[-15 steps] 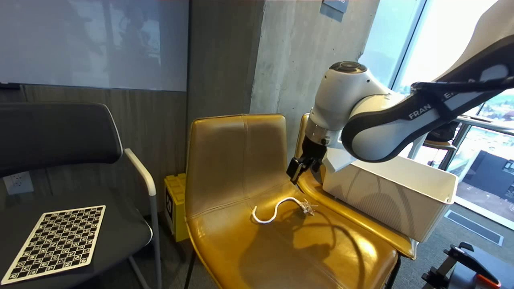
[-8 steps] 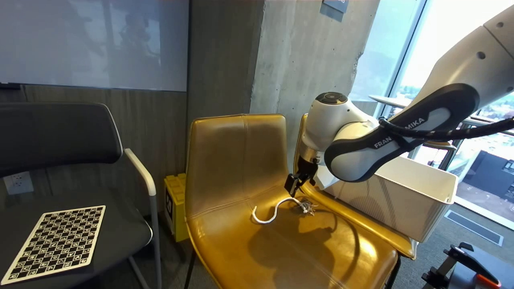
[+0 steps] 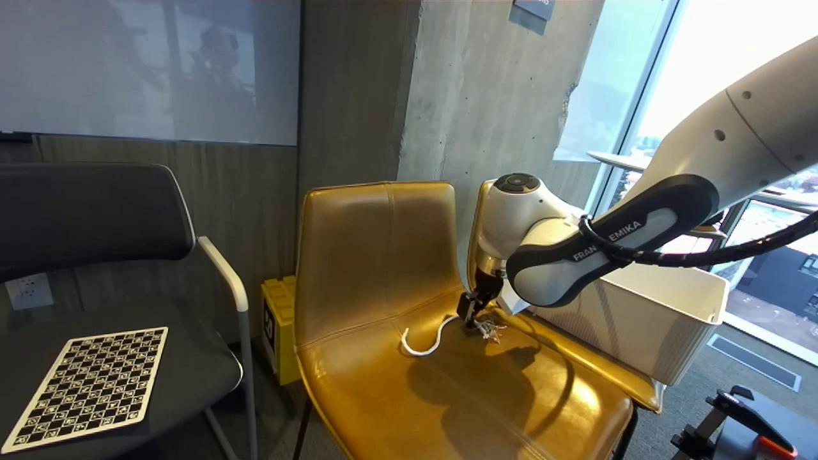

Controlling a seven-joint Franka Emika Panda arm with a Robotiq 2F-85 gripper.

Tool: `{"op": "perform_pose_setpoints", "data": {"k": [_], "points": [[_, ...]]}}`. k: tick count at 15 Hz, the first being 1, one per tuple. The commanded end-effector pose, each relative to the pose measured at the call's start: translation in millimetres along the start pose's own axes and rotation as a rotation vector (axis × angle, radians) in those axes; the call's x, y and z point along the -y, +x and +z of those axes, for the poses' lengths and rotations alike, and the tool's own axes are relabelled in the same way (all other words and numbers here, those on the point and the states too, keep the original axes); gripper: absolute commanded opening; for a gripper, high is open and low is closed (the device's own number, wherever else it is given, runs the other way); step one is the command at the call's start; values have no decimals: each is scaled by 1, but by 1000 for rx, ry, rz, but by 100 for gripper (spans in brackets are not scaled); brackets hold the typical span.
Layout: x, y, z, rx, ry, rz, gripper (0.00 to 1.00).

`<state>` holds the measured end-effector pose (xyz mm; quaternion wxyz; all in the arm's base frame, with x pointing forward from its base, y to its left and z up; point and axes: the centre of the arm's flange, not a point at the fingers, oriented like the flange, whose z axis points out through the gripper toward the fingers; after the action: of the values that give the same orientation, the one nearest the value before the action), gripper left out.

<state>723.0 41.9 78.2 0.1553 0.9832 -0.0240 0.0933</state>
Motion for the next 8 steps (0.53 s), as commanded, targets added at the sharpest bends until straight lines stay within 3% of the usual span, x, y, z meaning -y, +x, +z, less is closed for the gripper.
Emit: {"op": "perform_pose_setpoints", "data": {"k": [1,2,3,5,8], "points": [[0,5,14,20,-7,-7,100],[2,5,15,20,-6,-8,96],[3,3,15,20,-6,-9,78],[5,2,14,19,-6,-11,70],[8,3,9,16,-5,-16,47]]}}
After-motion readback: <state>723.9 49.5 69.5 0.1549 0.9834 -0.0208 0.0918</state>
